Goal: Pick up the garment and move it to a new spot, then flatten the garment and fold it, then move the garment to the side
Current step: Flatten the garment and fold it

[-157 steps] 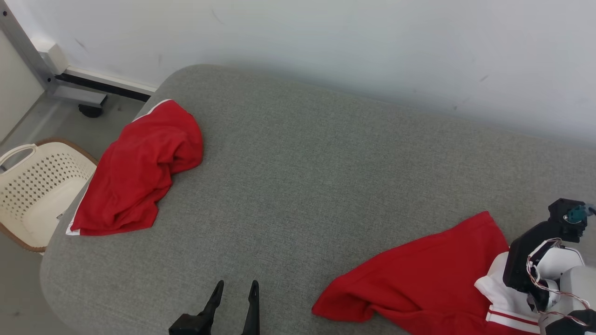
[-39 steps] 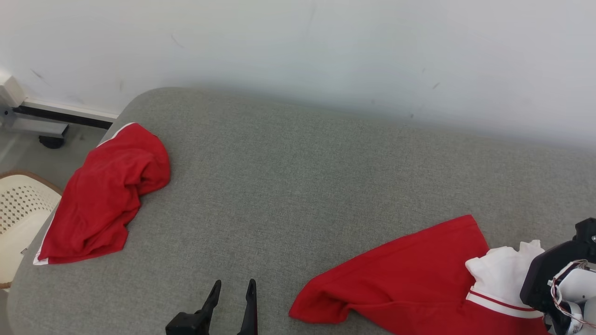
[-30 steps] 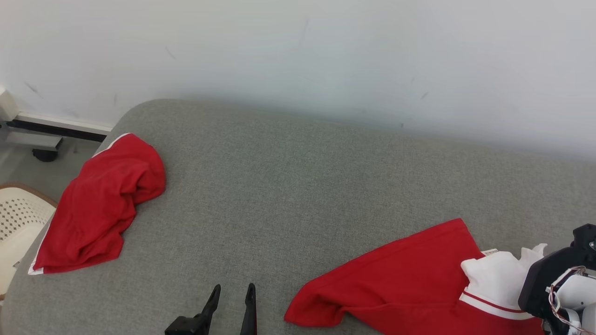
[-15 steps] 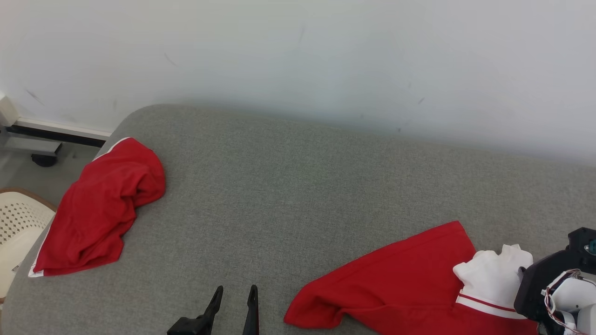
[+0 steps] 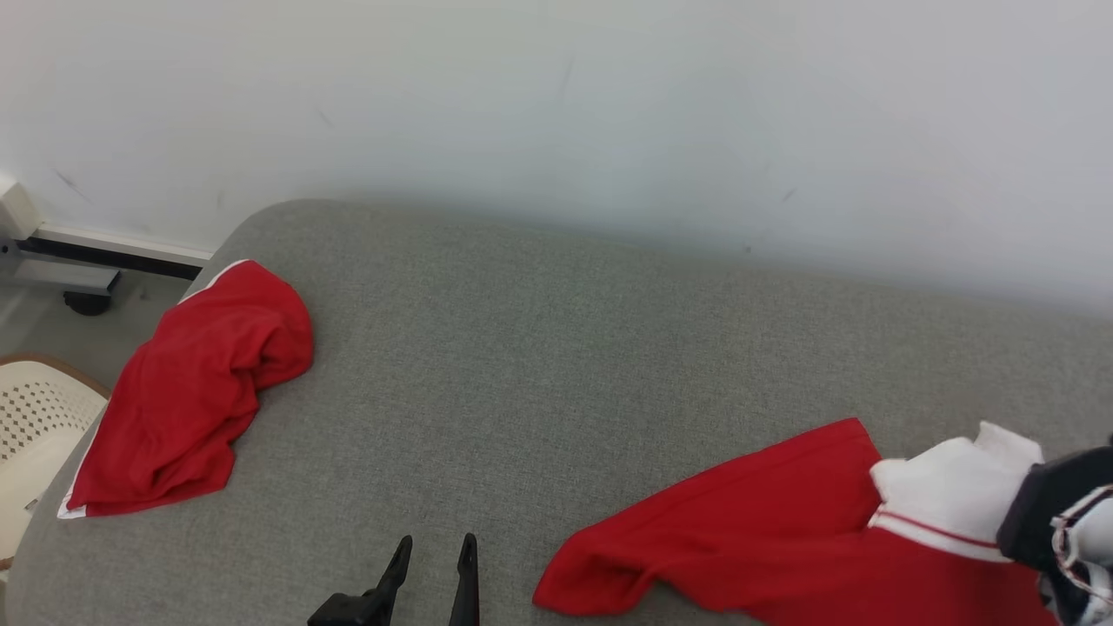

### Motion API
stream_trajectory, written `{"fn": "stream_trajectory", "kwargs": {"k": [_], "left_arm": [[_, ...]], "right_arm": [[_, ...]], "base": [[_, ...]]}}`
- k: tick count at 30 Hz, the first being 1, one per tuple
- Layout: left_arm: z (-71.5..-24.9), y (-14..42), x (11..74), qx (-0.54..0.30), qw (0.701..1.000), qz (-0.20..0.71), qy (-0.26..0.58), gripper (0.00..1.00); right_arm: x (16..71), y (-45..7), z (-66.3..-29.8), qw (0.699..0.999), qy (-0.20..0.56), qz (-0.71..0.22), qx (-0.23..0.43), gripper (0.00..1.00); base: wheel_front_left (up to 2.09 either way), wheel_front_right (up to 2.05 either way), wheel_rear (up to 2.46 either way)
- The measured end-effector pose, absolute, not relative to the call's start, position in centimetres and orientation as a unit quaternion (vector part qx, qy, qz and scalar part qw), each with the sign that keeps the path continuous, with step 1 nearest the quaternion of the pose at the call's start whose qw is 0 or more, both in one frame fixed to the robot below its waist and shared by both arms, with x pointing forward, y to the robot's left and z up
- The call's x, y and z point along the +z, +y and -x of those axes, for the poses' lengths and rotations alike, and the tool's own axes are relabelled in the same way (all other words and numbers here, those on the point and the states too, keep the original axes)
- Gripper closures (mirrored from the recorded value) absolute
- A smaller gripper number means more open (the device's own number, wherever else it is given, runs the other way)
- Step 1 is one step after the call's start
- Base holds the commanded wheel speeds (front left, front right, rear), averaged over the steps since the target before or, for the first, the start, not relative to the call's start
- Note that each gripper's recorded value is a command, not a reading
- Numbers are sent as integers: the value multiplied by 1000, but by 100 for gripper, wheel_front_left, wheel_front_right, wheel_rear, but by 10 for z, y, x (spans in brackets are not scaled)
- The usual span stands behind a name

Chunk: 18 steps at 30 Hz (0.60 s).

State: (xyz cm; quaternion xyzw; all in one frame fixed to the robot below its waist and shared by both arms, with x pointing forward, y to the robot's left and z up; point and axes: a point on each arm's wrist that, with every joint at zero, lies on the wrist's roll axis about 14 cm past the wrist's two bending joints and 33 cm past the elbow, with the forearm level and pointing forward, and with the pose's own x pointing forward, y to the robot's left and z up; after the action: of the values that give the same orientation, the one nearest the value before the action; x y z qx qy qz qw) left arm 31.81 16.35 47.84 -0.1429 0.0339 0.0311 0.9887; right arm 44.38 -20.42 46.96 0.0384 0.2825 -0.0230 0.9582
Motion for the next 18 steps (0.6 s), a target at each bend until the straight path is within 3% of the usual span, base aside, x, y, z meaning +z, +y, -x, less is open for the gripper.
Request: {"fn": "stream_trajectory", "kwargs": {"k": [5,15,17,18], "left_arm": [[-317,164,479,32,989,143,32,0],[-322,150,480,8,989,141,35,0],[-322,146,479,0,989,142,39,0],[-322,145,477,-2,989,143,44,0]], "right_arm": [[485,-238,-432,964,246,-65,-70,100],[463,-292,-388,946,280,-66,-151,100],[450,-292,-381,937,304,-74,-153,0],[447,-290,-380,936,308,-84,-149,0]], "base": [[0,0,0],[0,0,0],[0,0,0],[0,0,0]]}}
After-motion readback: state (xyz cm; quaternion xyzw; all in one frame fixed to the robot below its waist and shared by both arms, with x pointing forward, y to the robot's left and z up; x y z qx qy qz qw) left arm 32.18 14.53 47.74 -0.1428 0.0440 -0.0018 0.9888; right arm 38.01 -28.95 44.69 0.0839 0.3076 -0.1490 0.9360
